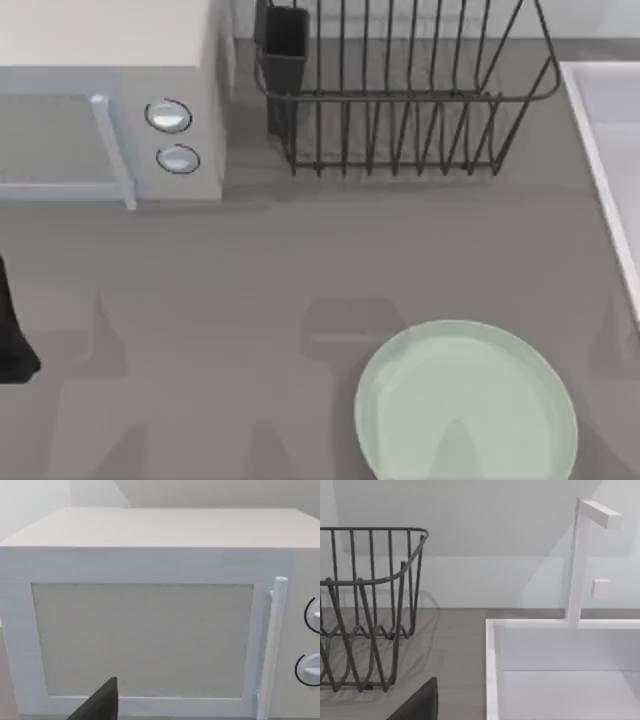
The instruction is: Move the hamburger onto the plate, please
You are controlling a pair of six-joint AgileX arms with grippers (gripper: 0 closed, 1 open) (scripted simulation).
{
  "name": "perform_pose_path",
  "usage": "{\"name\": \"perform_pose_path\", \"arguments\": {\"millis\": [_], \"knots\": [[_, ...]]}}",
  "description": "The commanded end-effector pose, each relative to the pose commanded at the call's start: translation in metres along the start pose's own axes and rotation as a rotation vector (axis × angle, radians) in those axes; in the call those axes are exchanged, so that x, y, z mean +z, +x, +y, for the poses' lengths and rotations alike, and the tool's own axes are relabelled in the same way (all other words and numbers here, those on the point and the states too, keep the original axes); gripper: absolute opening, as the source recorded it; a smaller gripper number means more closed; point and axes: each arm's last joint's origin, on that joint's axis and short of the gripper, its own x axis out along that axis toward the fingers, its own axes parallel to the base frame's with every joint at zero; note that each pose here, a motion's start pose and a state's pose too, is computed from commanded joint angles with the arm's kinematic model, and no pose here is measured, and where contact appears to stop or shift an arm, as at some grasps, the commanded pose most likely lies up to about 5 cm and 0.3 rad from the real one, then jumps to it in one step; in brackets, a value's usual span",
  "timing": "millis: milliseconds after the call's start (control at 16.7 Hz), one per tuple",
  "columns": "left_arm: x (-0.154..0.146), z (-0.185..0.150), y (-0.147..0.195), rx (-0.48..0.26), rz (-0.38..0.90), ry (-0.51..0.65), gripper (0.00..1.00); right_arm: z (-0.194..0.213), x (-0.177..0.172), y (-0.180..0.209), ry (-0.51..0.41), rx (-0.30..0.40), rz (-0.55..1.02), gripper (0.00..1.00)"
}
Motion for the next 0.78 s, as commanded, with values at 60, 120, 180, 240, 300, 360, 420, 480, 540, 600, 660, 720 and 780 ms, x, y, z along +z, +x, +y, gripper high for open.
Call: {"name": "perform_pose_path", "arguments": {"millis": [60,120,180,240,300,360,420,480,540,600,660,720,780], "knots": [[0.000,0.000,0.000,0.000,0.000,0.000,1.00,0.000,0.000,0.000,0.000,0.000,0.000,1.00],[0.000,0.000,0.000,0.000,0.000,0.000,1.00,0.000,0.000,0.000,0.000,-0.001,0.001,1.00],[0.000,0.000,0.000,0.000,0.000,0.000,1.00,-0.001,0.001,0.000,-0.004,-0.005,0.013,1.00],[0.000,0.000,0.000,0.000,0.000,0.000,1.00,-0.001,0.004,0.000,-0.011,-0.014,0.037,1.00],[0.000,0.000,0.000,0.000,0.000,0.000,1.00,-0.003,0.007,0.001,-0.020,-0.025,0.072,1.00],[0.000,0.000,0.000,0.000,0.000,0.000,1.00,-0.004,0.010,0.002,-0.031,-0.038,0.118,1.00],[0.000,0.000,0.000,0.000,0.000,0.000,1.00,-0.006,0.014,0.004,-0.043,-0.051,0.177,1.00],[0.000,0.000,0.000,0.000,0.000,0.000,1.00,-0.008,0.018,0.007,-0.055,-0.065,0.248,1.00],[0.000,0.000,0.000,0.000,0.000,0.000,1.00,-0.010,0.022,0.011,-0.067,-0.078,0.331,1.00],[0.000,0.000,0.000,0.000,0.000,0.000,1.00,-0.013,0.024,0.016,-0.077,-0.089,0.425,1.00],[0.000,0.000,0.000,0.000,0.000,0.000,1.00,-0.017,0.026,0.022,-0.084,-0.099,0.528,1.00],[0.000,0.000,0.000,0.000,0.000,0.000,1.00,-0.021,0.027,0.029,-0.088,-0.106,0.637,1.00],[0.000,0.000,0.000,0.000,0.000,0.000,1.00,-0.025,0.027,0.036,-0.089,-0.109,0.748,1.00]]}}
